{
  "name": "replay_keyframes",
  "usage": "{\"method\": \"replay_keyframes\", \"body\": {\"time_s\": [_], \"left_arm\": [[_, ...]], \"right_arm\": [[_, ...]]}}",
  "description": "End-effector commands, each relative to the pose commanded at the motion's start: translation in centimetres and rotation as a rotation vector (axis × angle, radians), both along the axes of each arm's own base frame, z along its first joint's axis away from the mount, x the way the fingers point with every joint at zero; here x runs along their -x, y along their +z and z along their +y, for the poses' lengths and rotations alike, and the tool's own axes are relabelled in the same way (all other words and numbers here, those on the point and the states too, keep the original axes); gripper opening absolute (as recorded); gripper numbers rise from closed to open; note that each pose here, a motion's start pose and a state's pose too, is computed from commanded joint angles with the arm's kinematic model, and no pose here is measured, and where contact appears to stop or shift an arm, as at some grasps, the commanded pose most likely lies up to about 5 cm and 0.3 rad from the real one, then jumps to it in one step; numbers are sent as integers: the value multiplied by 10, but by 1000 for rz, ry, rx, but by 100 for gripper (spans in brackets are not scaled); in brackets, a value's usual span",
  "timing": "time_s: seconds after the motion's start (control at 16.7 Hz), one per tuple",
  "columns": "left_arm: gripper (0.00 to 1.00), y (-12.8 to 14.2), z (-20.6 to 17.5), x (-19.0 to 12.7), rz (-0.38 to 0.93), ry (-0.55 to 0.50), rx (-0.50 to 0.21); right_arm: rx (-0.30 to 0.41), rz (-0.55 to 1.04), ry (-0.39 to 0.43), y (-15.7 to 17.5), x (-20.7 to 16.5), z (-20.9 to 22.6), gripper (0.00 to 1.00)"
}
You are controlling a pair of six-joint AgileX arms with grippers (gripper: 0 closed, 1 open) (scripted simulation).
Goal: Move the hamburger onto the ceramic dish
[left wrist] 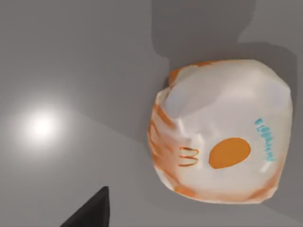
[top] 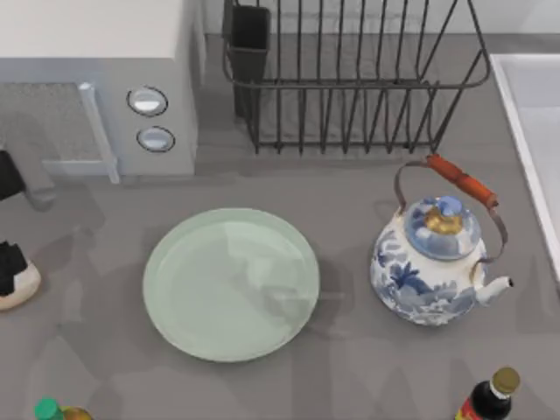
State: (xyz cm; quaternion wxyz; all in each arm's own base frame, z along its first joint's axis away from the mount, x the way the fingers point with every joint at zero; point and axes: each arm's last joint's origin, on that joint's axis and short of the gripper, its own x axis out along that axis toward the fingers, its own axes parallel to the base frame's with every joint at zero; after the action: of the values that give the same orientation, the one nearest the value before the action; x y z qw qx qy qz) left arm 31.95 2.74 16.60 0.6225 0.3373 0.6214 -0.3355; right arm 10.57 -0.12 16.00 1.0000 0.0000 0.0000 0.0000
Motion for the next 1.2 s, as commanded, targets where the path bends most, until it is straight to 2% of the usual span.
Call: {"method": "replay_keyframes", "body": {"time_s": [0.42,0.72,1.2], "left_arm": [[100,-68,0,0,9,0,1],[100,-74,-1,-4,3,1,0],[40,-74,-1,-4,3,1,0]], "right_arm": [[0,0,0,0,0,0,100],[0,0,0,0,0,0,100],[0,0,0,0,0,0,100]]}}
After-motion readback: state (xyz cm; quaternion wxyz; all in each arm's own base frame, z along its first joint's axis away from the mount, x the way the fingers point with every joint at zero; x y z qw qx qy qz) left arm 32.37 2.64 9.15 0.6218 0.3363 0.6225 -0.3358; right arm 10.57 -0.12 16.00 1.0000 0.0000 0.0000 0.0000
